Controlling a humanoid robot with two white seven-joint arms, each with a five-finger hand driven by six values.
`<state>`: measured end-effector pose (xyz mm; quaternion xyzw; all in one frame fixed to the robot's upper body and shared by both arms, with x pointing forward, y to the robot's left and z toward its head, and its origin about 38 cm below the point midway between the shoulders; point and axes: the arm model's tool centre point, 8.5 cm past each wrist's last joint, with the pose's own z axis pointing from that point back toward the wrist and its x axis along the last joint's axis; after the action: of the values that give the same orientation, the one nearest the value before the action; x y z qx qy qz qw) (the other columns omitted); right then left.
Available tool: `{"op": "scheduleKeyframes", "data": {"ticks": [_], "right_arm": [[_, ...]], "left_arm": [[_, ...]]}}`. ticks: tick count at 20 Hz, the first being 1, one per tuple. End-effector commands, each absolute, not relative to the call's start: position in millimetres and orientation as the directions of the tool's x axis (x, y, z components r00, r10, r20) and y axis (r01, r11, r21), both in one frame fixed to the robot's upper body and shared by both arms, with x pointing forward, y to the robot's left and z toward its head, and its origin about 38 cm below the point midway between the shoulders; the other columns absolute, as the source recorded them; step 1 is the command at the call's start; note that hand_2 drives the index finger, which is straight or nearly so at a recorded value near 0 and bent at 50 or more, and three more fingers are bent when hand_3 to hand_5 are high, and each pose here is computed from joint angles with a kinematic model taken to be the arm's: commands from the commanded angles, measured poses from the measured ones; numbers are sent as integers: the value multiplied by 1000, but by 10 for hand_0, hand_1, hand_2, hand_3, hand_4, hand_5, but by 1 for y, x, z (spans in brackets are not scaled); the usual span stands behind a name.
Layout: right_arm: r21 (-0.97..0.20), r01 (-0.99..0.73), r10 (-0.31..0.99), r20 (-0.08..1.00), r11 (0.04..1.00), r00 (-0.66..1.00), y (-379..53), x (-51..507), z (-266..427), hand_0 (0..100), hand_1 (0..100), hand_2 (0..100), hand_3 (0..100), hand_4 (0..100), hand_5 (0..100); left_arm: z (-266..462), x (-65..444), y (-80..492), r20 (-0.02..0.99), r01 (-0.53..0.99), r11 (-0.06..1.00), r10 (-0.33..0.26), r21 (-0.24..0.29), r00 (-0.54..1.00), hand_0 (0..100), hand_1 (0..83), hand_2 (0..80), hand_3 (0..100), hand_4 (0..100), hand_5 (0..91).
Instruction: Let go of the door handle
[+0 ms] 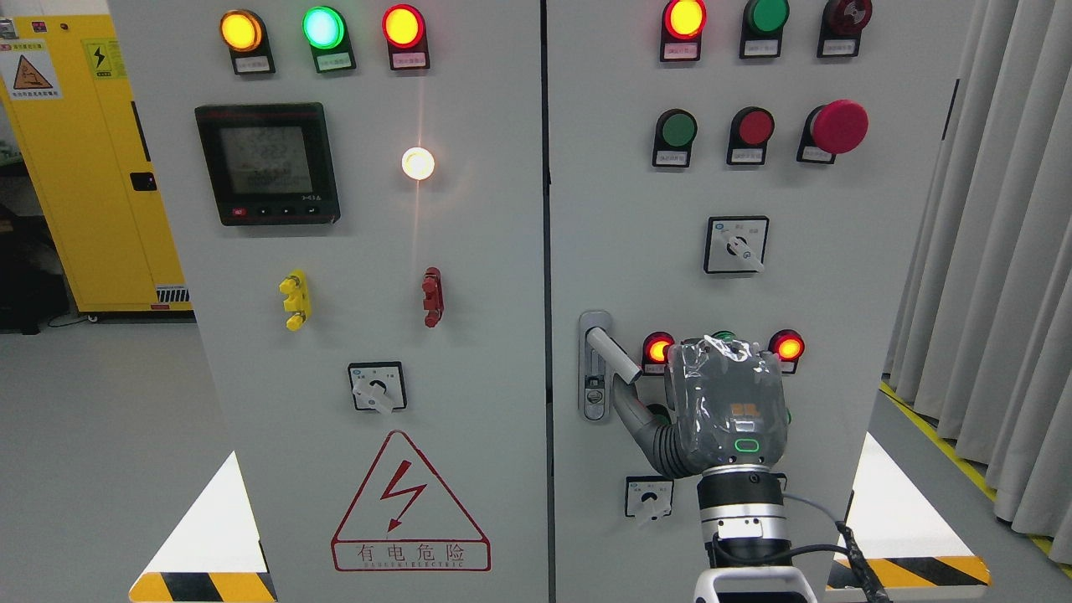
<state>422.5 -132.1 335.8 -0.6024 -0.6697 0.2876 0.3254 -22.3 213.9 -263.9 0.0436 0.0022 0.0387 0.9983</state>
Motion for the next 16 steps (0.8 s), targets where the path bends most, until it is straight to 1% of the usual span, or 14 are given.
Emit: {"op": "scheduleKeyframes", "data": {"ticks": [1,16], "right_arm": [[-771,627,994,95,110,-58,-135,421,339,405,370,1000,1000,1000,1000],[-763,636,993,100,114,-57,-137,419,342,411,365,1000,1000,1000,1000]], "left_arm": [[-264,-17,213,14,-79,993,78,85,997,120,556,0,0,0,0],[-264,-17,213,14,-79,993,78,85,997,120,556,0,0,0,0]]}}
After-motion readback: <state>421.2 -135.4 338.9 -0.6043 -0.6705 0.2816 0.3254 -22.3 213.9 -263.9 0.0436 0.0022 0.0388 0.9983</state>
